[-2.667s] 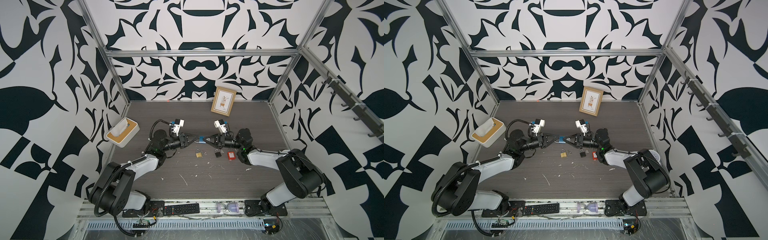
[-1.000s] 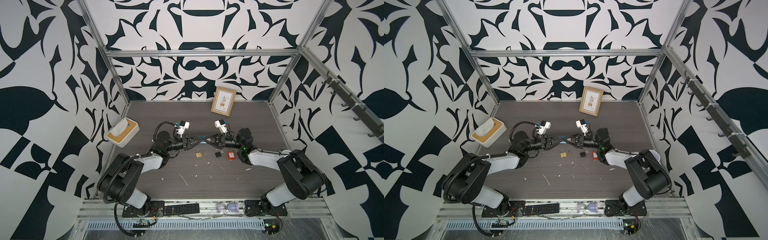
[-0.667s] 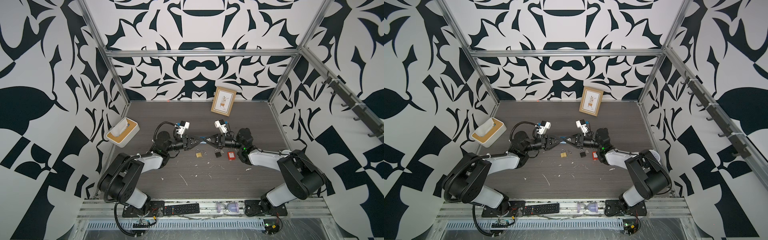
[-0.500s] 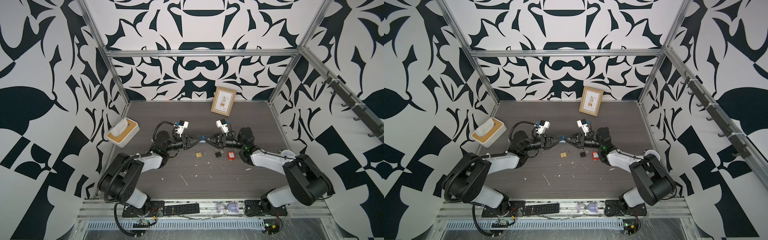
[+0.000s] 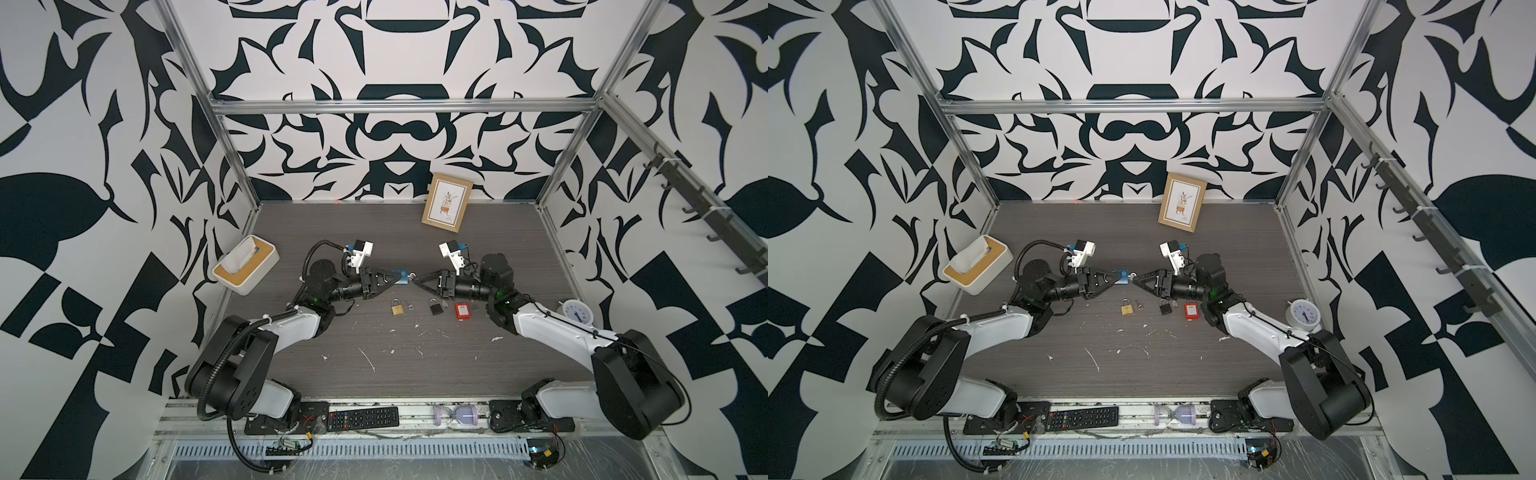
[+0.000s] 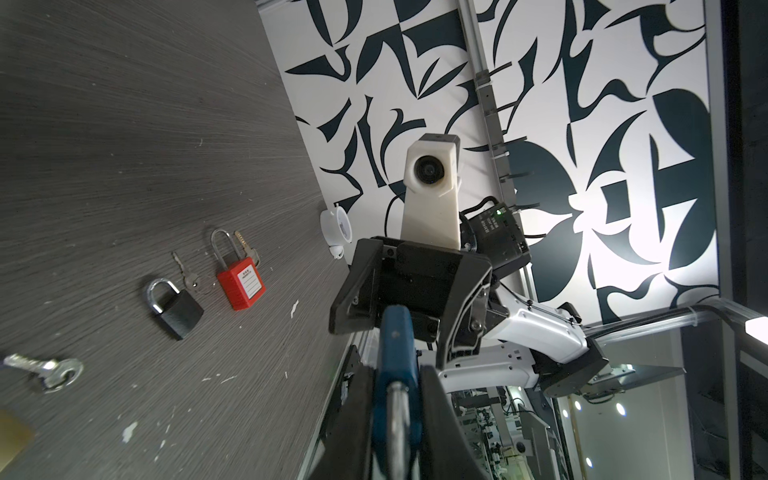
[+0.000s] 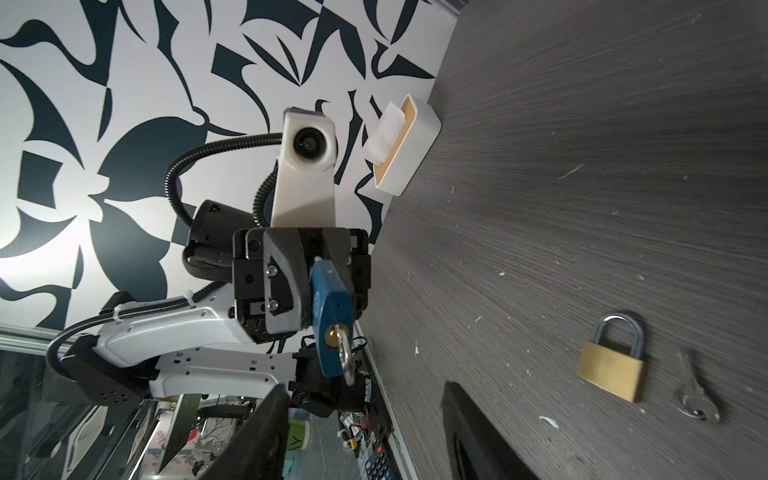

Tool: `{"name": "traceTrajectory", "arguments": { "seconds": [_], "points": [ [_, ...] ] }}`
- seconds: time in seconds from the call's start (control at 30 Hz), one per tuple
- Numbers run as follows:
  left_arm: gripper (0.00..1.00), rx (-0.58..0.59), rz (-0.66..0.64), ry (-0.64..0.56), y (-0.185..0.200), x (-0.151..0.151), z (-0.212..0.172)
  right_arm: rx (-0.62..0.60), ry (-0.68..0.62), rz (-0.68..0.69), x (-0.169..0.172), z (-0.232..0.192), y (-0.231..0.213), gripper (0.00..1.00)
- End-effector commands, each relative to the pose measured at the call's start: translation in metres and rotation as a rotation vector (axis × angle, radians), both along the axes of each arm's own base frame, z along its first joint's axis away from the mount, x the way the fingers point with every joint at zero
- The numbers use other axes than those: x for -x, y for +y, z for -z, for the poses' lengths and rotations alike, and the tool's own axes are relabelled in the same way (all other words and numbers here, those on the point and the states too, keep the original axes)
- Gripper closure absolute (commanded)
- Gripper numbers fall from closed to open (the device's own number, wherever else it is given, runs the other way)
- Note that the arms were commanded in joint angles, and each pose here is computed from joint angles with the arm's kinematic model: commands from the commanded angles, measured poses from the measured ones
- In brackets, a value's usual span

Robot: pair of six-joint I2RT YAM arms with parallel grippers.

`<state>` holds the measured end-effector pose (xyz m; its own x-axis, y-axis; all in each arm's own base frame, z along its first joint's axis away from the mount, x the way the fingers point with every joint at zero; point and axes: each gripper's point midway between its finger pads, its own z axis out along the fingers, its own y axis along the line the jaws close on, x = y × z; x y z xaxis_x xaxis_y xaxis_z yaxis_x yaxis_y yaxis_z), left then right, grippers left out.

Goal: Lock with the key

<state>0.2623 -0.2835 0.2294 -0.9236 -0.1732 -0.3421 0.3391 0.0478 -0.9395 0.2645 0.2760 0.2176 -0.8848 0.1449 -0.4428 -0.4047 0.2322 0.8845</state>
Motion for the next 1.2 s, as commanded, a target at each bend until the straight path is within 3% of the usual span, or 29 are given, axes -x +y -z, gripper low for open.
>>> {"name": "traceTrajectory", "arguments": {
  "seconds": [0.0,0.33,0.47,0.8,1.17],
  "points": [
    [1.00,-0.031,-0.024,-0.078,0.004,0.001,-0.017,0.052,-0.109,0.061,-0.009,-0.013,-0.008,0.39],
    [1.00,-0.163,-0.087,-0.156,0.020,0.015,-0.018,0.076,-0.142,0.147,-0.020,-0.021,-0.015,0.44],
    [1.00,-0.146,-0.068,-0.153,0.020,0.018,-0.018,0.037,-0.141,0.143,-0.019,-0.026,-0.013,0.54],
    [1.00,-0.132,-0.053,-0.147,0.019,0.021,-0.017,0.012,-0.137,0.130,-0.014,-0.023,-0.010,0.56],
    [1.00,-0.078,-0.020,-0.134,0.015,0.023,-0.019,-0.042,-0.151,0.096,-0.011,-0.029,-0.005,0.67]
  ]
}}
